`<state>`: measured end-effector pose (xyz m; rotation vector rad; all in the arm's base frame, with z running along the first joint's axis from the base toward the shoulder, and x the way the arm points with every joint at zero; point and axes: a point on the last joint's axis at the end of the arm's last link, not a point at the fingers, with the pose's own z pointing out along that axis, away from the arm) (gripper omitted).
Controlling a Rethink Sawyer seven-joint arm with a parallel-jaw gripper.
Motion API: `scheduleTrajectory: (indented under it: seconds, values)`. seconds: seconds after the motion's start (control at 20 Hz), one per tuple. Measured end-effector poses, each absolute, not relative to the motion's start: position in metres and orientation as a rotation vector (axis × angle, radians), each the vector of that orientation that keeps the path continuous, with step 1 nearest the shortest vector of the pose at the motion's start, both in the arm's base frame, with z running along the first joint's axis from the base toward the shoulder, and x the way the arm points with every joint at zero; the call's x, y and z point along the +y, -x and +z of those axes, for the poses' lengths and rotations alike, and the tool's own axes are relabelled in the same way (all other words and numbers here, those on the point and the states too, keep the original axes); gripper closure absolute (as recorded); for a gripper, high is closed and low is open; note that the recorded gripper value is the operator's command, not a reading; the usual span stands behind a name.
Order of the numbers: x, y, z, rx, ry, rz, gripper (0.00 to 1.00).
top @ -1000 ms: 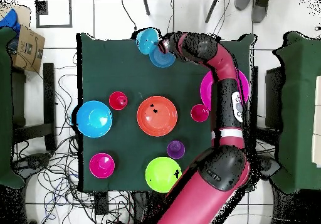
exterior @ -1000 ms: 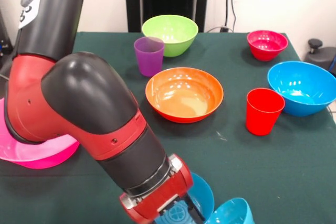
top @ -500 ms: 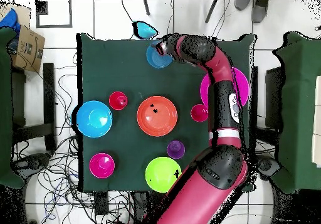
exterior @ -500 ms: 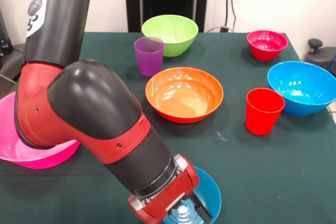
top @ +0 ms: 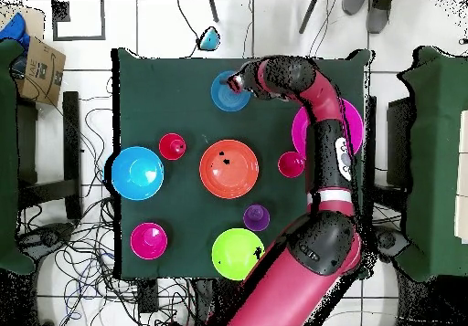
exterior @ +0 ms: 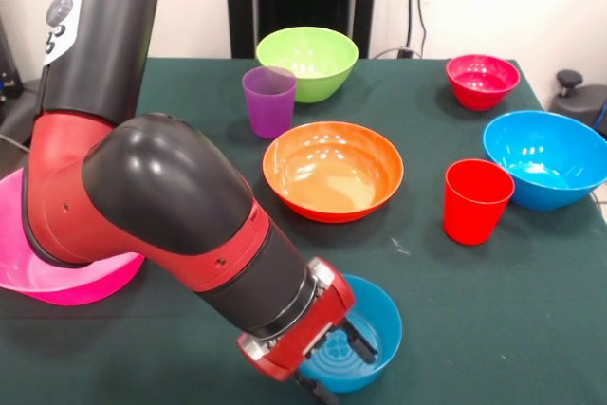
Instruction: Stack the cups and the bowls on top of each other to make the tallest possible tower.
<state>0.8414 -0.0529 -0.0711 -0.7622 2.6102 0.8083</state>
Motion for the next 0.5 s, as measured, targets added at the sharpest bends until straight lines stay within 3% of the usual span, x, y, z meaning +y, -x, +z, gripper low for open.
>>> scheduleTrajectory:
  seconds: [0.5]
  values:
    - [-0.067,-0.828,-0.07,2.684,0.844,0.792,0.0]
